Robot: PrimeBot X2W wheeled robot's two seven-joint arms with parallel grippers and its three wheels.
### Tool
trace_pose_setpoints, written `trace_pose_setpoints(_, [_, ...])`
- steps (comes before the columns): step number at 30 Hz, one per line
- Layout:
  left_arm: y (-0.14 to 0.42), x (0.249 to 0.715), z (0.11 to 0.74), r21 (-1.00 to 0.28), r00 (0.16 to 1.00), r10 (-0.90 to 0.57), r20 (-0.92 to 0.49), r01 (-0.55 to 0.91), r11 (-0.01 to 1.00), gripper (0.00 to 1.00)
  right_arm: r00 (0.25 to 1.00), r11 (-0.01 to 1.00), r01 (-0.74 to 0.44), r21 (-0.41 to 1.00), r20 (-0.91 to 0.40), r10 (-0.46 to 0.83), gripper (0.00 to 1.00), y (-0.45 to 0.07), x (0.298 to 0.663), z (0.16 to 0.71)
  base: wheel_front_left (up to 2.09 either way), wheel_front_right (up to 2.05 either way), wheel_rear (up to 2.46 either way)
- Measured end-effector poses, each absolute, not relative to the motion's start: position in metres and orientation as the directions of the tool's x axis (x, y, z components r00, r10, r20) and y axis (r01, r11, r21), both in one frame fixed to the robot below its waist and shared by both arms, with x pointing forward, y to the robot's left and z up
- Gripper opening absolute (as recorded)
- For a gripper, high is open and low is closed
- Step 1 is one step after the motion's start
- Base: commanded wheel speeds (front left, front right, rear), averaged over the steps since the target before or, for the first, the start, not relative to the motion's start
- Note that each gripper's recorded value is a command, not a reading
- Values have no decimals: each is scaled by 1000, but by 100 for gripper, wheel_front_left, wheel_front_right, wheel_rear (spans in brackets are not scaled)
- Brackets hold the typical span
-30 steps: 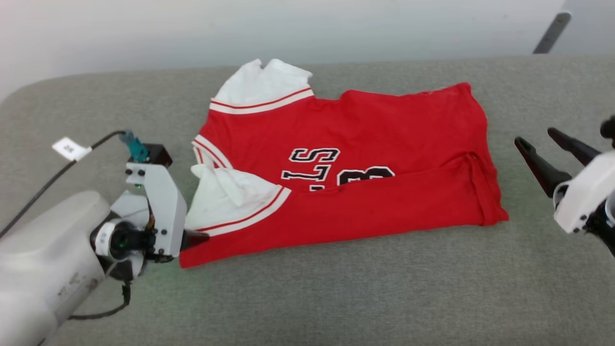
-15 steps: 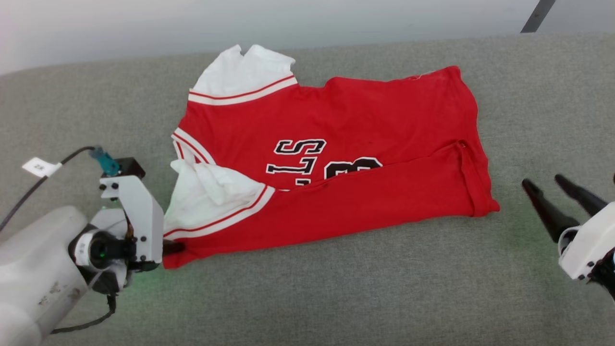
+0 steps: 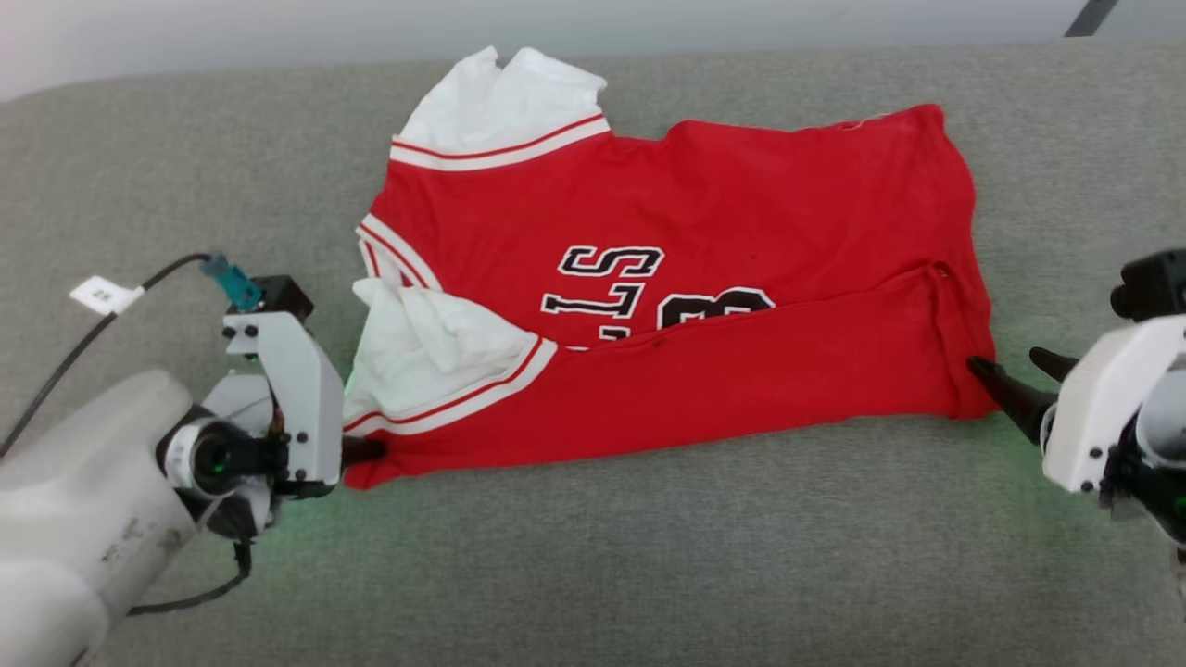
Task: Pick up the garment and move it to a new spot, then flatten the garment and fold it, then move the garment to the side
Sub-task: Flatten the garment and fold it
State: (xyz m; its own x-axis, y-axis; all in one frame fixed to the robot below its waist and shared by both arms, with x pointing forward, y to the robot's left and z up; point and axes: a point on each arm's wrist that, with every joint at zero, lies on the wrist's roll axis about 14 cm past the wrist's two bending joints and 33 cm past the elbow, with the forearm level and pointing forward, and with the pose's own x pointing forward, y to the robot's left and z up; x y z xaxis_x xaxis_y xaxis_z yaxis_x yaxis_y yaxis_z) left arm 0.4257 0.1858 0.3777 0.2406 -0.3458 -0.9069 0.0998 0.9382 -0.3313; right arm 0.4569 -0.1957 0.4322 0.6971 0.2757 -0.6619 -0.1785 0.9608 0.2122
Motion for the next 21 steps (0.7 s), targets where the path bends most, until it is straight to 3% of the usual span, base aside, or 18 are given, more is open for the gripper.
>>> trace_pose_setpoints(9, [186, 428, 375, -353, 250, -357, -900, 64, 933, 0, 519, 969, -153, 195, -818, 247, 100, -185, 467, 393, 0, 0, 0])
trace_pose_setpoints(10, [186, 428, 374, -358, 250, -360, -899, 54, 932, 0, 502, 969, -155, 193, -829, 245, 38, -184, 469, 391, 0, 0, 0])
trace_pose_setpoints(11, [187, 429, 374, -359, 251, -359, -899, 49, 932, 0, 488, 970, -160, 182, -839, 238, 0, -184, 469, 389, 0, 0, 0])
trace_pose_setpoints(21, [188, 432, 381, -359, 260, -353, -899, 24, 933, 0, 460, 969, -162, 187, -854, 241, 0, -178, 473, 391, 0, 0, 0])
